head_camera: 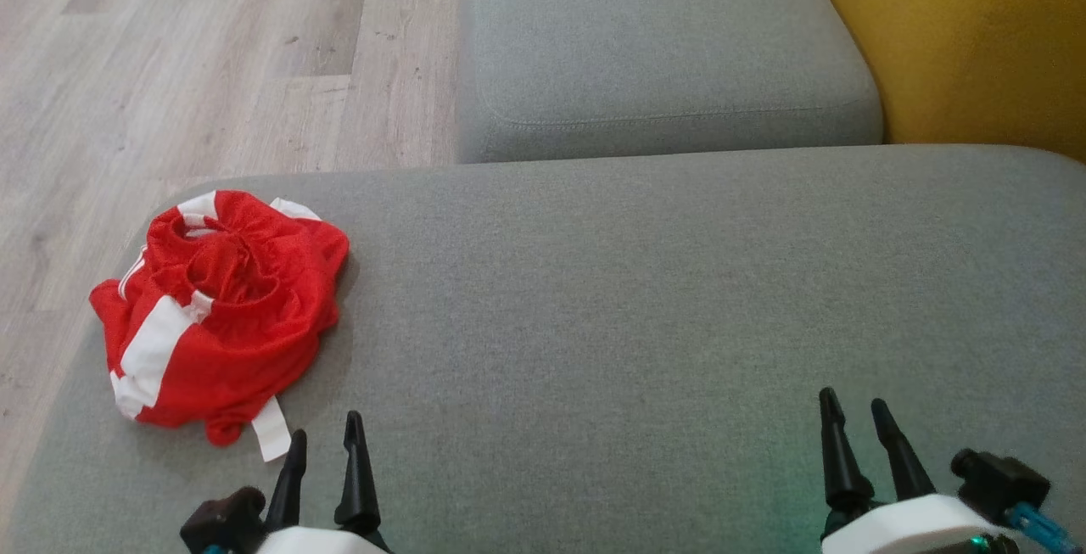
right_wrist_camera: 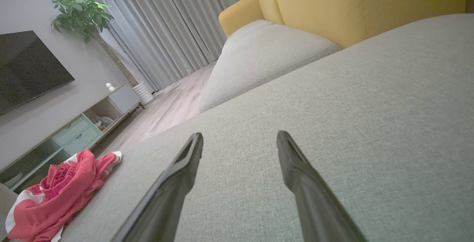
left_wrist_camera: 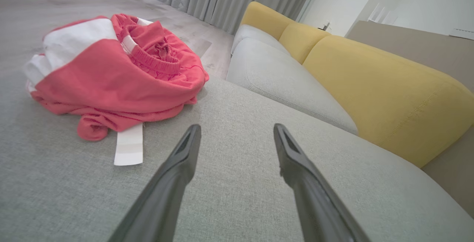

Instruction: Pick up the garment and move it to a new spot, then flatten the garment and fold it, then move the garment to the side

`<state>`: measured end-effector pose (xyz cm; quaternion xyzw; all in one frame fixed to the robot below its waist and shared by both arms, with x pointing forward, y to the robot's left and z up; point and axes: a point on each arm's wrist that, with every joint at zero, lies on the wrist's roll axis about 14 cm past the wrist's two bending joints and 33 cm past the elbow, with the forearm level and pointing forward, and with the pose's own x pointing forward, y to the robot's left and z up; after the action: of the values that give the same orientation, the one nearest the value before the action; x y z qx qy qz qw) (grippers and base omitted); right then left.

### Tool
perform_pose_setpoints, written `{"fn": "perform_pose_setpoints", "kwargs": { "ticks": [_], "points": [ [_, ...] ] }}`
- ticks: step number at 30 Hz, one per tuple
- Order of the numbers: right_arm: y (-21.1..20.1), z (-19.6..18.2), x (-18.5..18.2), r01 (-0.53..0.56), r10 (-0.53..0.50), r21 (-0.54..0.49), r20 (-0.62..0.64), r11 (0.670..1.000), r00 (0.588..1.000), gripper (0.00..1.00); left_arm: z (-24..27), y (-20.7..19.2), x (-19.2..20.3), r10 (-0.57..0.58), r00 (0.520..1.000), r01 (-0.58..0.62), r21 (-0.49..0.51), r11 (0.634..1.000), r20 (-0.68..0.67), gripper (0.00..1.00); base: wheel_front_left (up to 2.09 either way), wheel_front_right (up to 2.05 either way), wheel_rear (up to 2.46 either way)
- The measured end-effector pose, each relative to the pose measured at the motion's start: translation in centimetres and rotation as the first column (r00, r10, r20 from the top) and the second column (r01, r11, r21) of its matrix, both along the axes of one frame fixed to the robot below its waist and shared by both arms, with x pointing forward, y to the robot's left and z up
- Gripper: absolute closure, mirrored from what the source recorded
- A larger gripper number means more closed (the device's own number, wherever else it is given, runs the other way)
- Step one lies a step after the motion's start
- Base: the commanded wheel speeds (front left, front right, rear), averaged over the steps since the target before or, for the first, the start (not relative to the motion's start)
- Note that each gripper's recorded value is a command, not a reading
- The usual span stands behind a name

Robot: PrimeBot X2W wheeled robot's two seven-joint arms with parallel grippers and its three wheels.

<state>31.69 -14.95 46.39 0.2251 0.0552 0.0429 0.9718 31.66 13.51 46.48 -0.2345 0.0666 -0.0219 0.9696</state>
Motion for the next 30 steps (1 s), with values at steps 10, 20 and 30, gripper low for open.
{"fn": "perform_pose_setpoints", "kwargs": {
  "ticks": [10,20,30],
  "points": [
    [0.0,0.0,-0.6,-0.016,0.019,-0.116,0.028,0.993,0.999,0.0,0.2,-0.7,-0.4,-0.03,0.999,0.026,0.123,0.992,0.033,0.0,0.0,0.0,0.0],
    [0.2,-0.1,-1.1,-0.034,0.045,-0.218,0.045,0.975,0.998,0.0,0.3,-0.9,-0.8,-0.053,0.997,0.04,0.191,0.981,0.063,0.0,0.0,0.0,0.0],
    [0.9,0.2,-1.4,-0.061,0.089,-0.322,0.074,0.945,0.993,0.0,0.4,-1.8,-1.2,-0.098,0.991,0.069,0.278,0.958,0.091,0.0,0.0,0.0,0.0]
  ]
}}
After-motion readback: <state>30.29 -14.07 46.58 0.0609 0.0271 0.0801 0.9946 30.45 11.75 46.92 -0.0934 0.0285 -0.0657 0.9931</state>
